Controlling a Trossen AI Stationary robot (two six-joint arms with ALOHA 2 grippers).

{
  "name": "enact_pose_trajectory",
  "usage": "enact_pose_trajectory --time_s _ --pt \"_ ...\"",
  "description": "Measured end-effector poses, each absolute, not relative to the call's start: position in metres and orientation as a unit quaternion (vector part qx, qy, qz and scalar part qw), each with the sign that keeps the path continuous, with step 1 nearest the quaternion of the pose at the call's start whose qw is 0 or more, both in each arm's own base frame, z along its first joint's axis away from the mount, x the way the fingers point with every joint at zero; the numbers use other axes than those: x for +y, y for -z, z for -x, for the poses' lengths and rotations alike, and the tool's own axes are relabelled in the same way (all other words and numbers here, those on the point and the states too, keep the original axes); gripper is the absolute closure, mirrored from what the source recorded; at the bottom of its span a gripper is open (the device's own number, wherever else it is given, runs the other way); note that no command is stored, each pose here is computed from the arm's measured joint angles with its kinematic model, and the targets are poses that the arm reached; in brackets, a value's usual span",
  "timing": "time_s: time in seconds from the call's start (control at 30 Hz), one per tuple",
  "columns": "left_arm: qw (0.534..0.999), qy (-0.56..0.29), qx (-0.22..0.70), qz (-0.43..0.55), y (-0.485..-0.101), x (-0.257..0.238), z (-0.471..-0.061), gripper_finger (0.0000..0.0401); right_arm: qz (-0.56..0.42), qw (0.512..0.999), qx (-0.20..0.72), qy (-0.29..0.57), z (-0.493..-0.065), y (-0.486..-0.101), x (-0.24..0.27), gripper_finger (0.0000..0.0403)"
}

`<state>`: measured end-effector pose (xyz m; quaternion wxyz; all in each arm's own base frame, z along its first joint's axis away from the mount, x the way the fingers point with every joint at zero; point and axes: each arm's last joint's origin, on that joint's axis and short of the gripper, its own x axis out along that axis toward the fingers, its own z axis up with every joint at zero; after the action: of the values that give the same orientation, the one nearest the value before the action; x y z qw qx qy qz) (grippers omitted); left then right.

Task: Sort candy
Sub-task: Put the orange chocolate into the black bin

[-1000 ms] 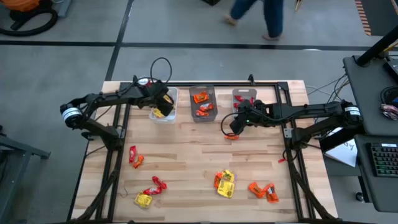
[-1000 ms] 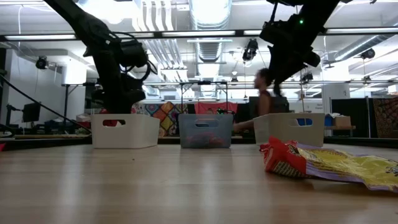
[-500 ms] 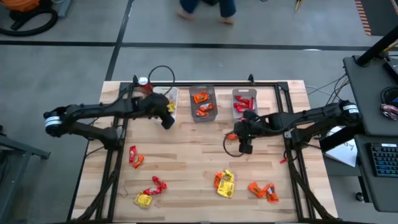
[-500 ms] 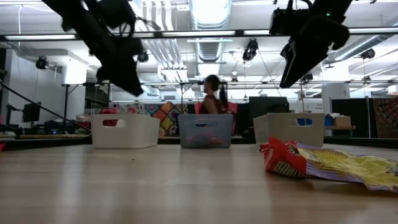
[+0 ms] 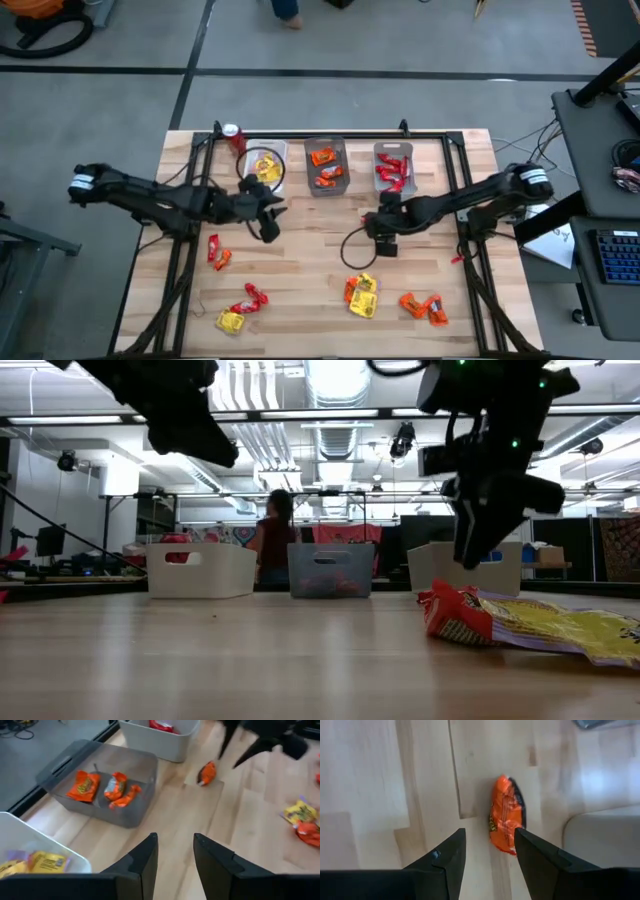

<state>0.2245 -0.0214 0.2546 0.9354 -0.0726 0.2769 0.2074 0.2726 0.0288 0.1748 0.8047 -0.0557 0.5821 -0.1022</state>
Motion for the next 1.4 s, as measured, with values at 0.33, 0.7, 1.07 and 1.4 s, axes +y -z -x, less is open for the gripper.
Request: enact_pose_trajectory --time_s 0.33,0.7,1.07,1.4 --pt "0.939 -0.186 0.279 0.077 -0.253 -0.037 -0.223 0.0292 0.095 0.766 0.618 0.145 -0.28 -0.144 0.027 0.0262" --pt "0.936 -0.188 0.291 0.071 -0.242 -0.04 -0.234 0.0292 0.096 0.76 0.624 0.155 -0.286 -0.133 0.023 0.0351" --pt "0.929 -0.191 0.308 0.071 -0.232 -0.042 -0.24 0.0292 0.056 0.793 0.593 0.126 -0.281 -0.159 0.025 0.0394" --pt "0.93 -0.186 0.309 0.07 -0.232 -0.044 -0.24 0.0292 0.027 0.866 0.488 0.107 -0.275 -0.207 0.027 0.0394"
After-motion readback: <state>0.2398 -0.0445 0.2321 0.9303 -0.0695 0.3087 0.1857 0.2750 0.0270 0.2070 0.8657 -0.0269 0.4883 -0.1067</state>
